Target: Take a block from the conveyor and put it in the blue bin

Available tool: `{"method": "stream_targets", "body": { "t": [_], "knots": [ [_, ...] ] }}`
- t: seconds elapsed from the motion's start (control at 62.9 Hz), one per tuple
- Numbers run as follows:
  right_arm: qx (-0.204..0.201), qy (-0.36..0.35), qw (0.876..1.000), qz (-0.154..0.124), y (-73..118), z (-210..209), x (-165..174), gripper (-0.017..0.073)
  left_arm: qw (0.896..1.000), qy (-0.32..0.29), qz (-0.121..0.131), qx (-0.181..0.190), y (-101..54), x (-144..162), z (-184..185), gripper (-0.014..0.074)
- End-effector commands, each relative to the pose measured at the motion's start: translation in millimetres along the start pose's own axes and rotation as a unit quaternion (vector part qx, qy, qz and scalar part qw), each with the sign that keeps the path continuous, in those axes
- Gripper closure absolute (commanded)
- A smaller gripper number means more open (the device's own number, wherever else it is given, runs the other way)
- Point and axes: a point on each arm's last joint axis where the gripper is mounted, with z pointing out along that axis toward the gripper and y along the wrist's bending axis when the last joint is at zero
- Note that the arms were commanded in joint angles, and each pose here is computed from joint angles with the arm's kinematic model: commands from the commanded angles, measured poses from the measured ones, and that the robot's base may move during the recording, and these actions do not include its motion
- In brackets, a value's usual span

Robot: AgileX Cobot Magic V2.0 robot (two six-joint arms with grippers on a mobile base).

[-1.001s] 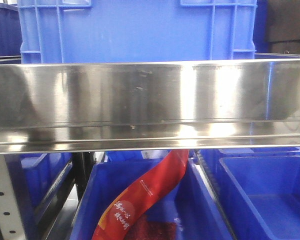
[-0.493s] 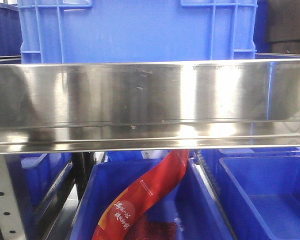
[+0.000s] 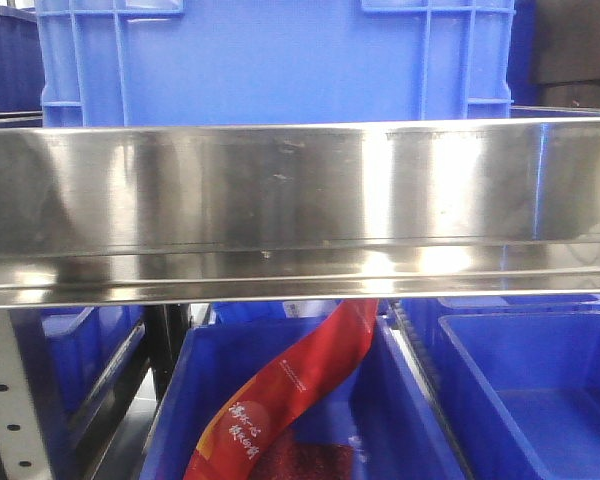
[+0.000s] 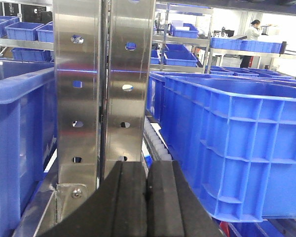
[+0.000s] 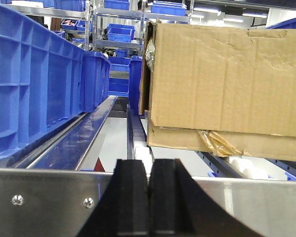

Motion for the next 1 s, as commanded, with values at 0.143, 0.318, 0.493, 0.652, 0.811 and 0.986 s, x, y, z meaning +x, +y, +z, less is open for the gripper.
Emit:
{"method": "stream_targets", "body": {
  "t": [0.143,0.318,0.493,0.652,0.811,0.986],
  "knots": [
    [0.004,-0.009,1.0,-0.003,-0.5,-1,-1,0.0722,1.0,-0.01,-0.002,-0.002,0.2,-2,-1,0.0704],
    [0.004,-0.009,1.0,-0.003,-0.5,-1,-1,0.0722,1.0,-0.01,-0.002,-0.002,0.2,-2,-1,0.0704],
    [0.004,-0.009,1.0,-0.003,-0.5,-1,-1,0.0722,1.0,-0.01,-0.002,-0.002,0.2,-2,-1,0.0704],
    [0.004,-0.009,1.0,-0.003,-0.5,-1,-1,0.0722,1.0,-0.006,-0.002,-0.003,0.5,1,0,0.0704],
    [0.004,-0.009,1.0,-0.003,-0.5,-1,-1,0.0722,1.0,0.007,0.004,-0.01,3.4,25,4,0.0704],
    [0.004,-0.009,1.0,-0.003,-0.5,-1,-1,0.0722,0.999,-0.017,0.039,-0.023,7.7,60,-1,0.0704]
  ]
}}
